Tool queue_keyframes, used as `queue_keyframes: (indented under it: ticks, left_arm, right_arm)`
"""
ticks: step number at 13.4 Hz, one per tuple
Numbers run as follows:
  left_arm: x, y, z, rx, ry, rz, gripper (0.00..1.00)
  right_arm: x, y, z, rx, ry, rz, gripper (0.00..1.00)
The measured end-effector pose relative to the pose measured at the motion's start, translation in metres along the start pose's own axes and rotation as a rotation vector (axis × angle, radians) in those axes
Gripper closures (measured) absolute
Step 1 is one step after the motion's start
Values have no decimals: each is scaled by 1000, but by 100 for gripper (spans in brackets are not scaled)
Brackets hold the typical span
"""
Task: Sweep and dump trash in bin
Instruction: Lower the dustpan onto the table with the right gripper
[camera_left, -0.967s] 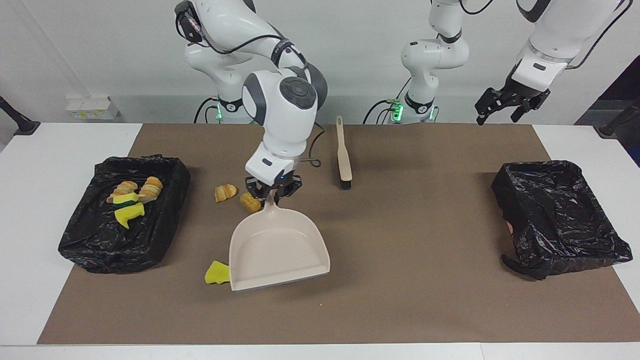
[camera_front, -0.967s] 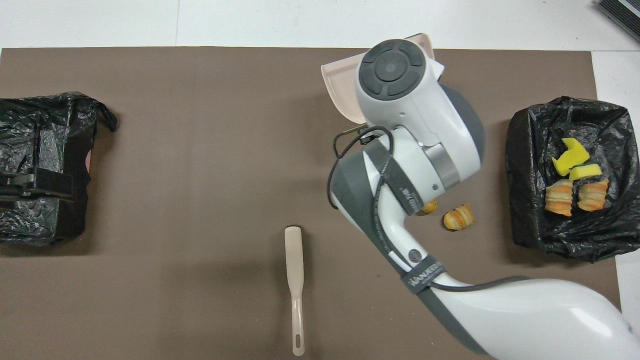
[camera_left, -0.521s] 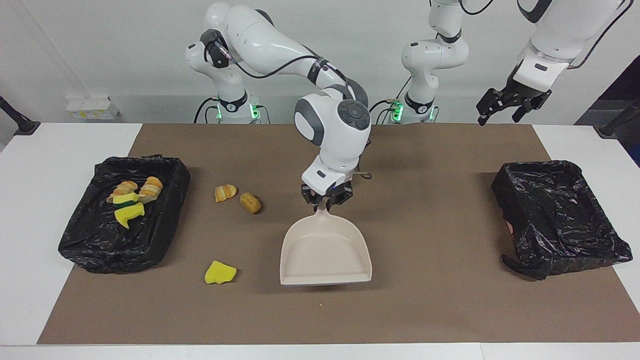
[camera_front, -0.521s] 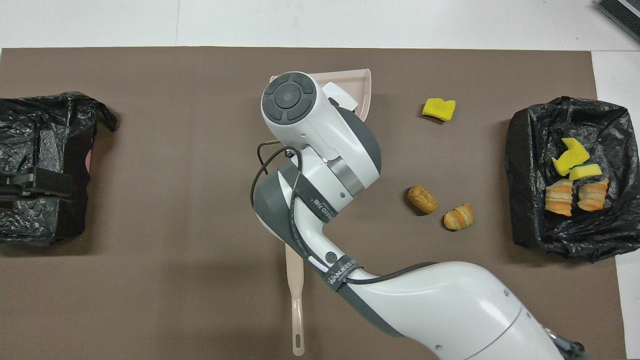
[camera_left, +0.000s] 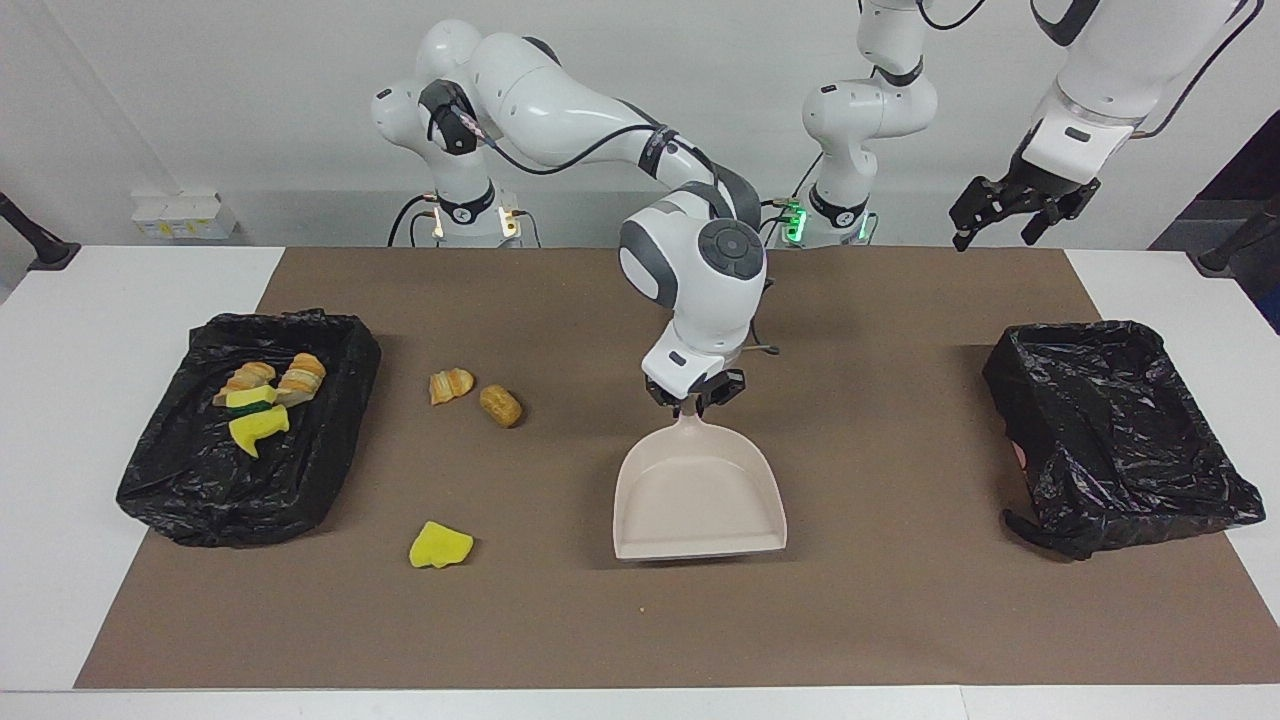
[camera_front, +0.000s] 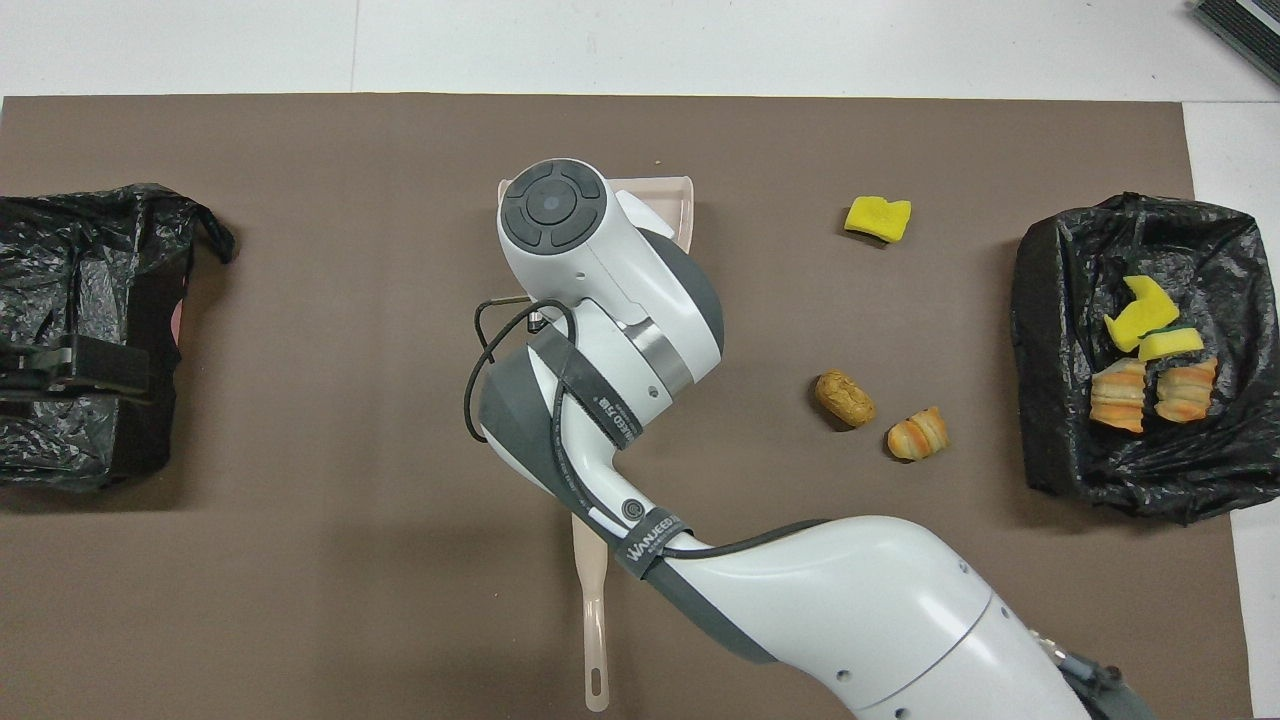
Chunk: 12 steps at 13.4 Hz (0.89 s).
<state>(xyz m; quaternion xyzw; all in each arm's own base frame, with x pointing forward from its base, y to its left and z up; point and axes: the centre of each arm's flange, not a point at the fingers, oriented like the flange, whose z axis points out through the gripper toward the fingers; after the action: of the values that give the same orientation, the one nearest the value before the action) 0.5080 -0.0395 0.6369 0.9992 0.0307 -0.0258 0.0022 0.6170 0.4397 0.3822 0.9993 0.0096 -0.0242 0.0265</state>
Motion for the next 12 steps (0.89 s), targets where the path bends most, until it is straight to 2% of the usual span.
queue_keyframes:
  ticks: [4,12]
  left_arm:
    - [0,-4,0,-1,-1,-7,0]
    - [1,-6,0,-2,-1,-12,0]
  right_arm:
    - [-2,-20,21,22,20,7,68]
    - [-2,-22,26,20,17,7,68]
